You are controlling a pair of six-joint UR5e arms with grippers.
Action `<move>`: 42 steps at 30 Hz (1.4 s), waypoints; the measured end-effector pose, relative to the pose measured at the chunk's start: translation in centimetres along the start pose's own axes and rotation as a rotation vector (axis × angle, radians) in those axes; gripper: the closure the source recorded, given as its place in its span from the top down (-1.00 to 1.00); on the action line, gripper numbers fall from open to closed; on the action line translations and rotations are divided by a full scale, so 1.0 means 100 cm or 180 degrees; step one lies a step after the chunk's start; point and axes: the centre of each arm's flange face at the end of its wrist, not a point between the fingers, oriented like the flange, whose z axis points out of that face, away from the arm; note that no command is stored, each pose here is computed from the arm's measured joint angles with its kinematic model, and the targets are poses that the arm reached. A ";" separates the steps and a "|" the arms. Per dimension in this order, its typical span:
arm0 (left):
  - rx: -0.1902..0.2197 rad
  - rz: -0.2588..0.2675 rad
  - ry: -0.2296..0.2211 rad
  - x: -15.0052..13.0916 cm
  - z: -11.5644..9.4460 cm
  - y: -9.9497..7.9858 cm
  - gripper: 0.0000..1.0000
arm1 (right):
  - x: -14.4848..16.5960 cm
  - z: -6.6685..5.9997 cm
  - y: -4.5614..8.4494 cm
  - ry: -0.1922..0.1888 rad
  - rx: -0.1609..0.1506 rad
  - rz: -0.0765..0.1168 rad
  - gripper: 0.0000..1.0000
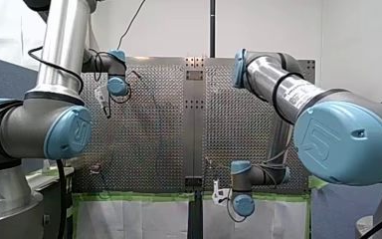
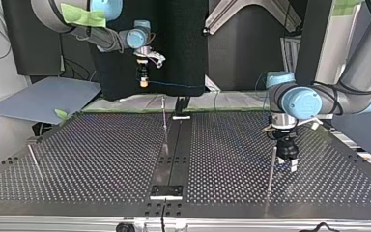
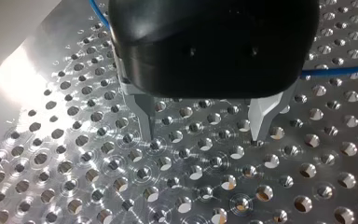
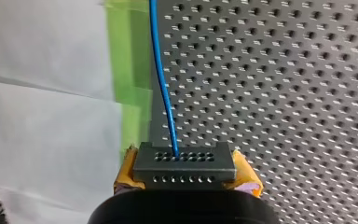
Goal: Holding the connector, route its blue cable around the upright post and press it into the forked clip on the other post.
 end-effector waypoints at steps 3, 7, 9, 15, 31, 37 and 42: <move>0.0001 0.0001 0.0005 0.000 0.000 0.000 0.99 | 0.010 -0.003 0.001 0.0070 -0.0003 0.0015 -1.00; 0.0007 -0.0001 0.0012 0.001 -0.001 -0.001 0.99 | 0.025 -0.008 0.004 0.0178 -0.0004 0.0039 -1.00; 0.0010 -0.0002 0.0017 0.001 -0.001 -0.002 0.99 | 0.032 -0.010 0.005 0.0225 -0.0001 0.0050 -1.00; 0.0009 -0.0005 0.0026 0.001 -0.002 -0.002 0.99 | 0.053 -0.019 0.008 0.0378 0.0031 0.0087 -1.00; -0.0036 -0.0001 0.0021 0.002 -0.003 -0.003 0.99 | 0.084 -0.045 0.032 0.0334 0.0044 0.0096 -1.00; -0.0053 0.0014 0.0042 0.004 -0.006 -0.006 0.99 | 0.084 -0.041 0.046 0.0314 0.0004 0.0090 -1.00; -0.0042 0.0015 0.0054 0.005 -0.007 -0.009 0.99 | 0.084 -0.039 0.050 0.0319 0.0055 0.0088 -1.00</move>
